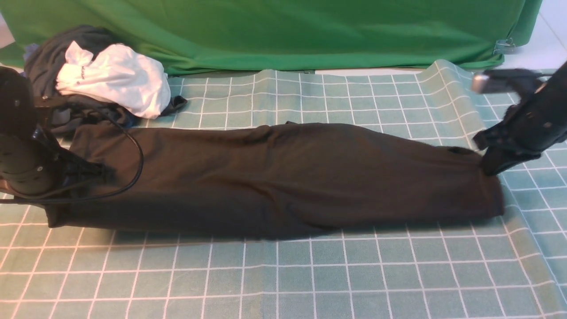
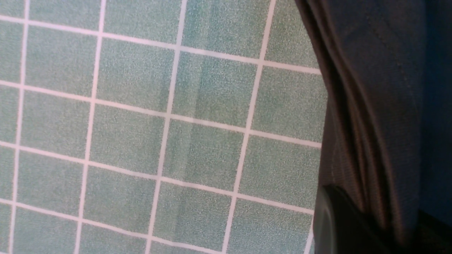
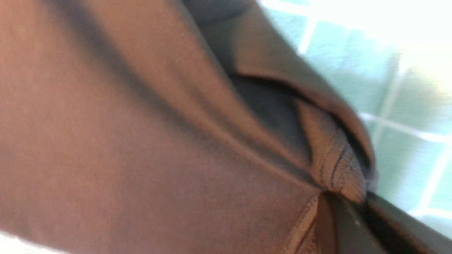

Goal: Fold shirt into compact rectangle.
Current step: 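Pull the folded dark garment lengthwise by its ends to straighten it flat on the table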

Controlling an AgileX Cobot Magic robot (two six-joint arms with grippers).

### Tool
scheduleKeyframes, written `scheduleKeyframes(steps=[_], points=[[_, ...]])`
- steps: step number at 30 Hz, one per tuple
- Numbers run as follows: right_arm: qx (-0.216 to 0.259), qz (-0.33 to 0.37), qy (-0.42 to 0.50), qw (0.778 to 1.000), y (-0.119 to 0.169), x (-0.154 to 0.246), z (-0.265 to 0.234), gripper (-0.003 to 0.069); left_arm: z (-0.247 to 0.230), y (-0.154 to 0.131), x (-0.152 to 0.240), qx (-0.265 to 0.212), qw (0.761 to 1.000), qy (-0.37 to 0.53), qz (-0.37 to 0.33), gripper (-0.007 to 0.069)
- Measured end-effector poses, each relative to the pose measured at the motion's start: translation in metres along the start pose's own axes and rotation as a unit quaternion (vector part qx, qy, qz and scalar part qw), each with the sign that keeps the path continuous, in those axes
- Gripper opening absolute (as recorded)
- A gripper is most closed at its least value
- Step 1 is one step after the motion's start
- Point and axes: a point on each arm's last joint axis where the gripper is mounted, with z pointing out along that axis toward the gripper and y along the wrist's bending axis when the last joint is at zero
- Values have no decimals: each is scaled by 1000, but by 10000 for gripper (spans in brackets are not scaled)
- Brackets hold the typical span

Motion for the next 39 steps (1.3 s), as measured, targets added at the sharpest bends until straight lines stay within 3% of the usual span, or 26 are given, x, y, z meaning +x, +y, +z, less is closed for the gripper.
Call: scheduleKeyframes(steps=[8,12,15,17,25,30,34,38,39], points=[[7,13,19,1000,-7,6,-6,50,0,-2,1,12,1000,3,-10,37],[21,20,26,999,-11,7,-5,135,0,-2,1,12,1000,3,-4,37],[35,33,31,998,-14,3,-14,307,0,-2,1,12,1000,3,0,37],[35,30,25,999,-11,-1,-21,349,0,-2,1,12,1000,3,0,37],[19,-73,-22,997,32,-21,-12,269,0,-3,1,14,1000,3,-2,37],[27,-115,-30,993,46,-30,23,318,0,-3,0,14,1000,2,-1,37],[30,-117,-11,993,42,-29,40,315,0,-3,0,14,1000,2,-1,37],[30,-121,-7,992,43,-29,43,234,0,-3,0,15,1000,1,-1,37],[30,-123,-7,992,44,-29,43,177,0,-3,0,15,1000,0,-1,37]])
